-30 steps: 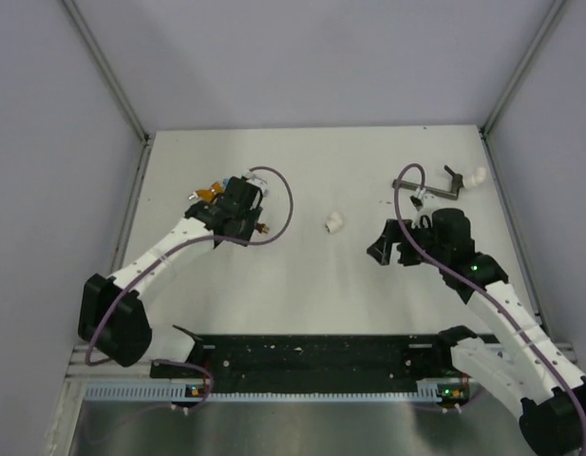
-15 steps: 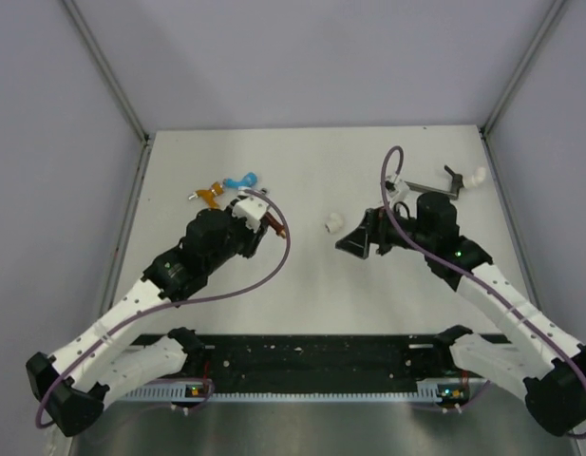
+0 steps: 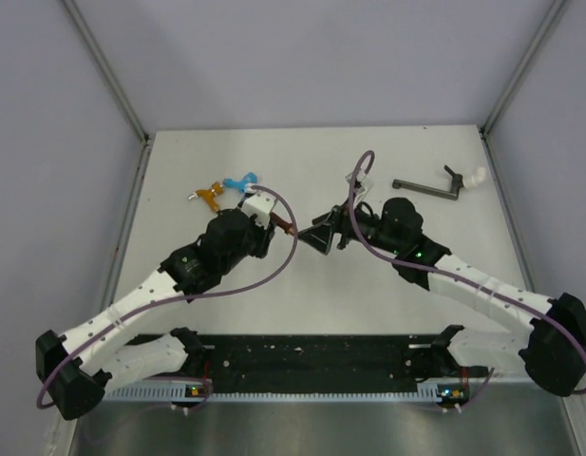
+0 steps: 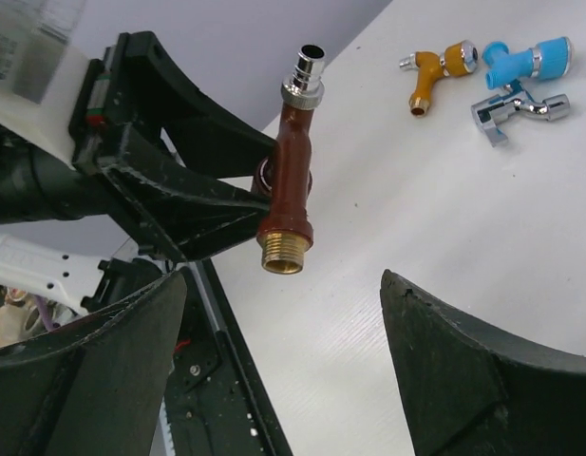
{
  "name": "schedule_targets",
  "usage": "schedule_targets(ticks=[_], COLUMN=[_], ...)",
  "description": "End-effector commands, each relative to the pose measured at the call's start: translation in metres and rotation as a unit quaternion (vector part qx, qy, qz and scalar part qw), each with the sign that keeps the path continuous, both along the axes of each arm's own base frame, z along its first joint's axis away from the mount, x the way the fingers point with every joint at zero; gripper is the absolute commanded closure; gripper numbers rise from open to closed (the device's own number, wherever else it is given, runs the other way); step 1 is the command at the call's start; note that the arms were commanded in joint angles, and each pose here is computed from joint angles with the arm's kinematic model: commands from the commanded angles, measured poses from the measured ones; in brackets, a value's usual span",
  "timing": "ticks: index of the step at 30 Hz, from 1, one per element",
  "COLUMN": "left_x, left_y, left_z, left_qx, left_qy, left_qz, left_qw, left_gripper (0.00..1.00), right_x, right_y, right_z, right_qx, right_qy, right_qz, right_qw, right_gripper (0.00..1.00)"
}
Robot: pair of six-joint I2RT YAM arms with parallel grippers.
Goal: Install the water faucets
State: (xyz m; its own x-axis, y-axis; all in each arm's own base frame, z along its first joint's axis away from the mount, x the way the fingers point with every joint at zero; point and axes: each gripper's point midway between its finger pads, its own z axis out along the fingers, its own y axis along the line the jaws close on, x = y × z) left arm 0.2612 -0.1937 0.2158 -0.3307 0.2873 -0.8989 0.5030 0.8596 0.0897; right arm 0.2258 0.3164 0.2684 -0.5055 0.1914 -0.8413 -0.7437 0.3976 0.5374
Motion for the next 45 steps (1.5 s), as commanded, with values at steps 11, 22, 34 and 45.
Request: schedule_targets(ticks=[11, 22, 34, 45], left_x=[0.004, -0.002, -0.033, -0.069], left_y=[-0.010, -0.010, 0.007, -0.012], left_z=[0.039, 0.035, 0.069, 0.085], left_qx=[-0.075, -0.075, -0.150, -0.270], left_qy=[-0.030, -0.024, -0.053, 0.002], left_qz=[0.031, 0.016, -0.056, -0.260], left_qw=[0.996, 0.997, 0.986, 0.927], left_gripper=[1.00, 1.00, 0.16, 0.16], right_x=[0.010, 0.010, 0.003, -0.029], right_y=[0.055, 0.060, 0.030, 0.003], right_z=[0.017, 0.013, 0.015, 0.041], right_qx=[0.048, 0.055, 0.031, 0.014], right_qy=[-0.046, -0.049, -0.080, -0.144], right_qz=[0.033, 0.044, 0.057, 0.149], right_qw=[0.997, 0.996, 0.995, 0.978], right_gripper=[0.34, 1.00, 1.00, 1.00])
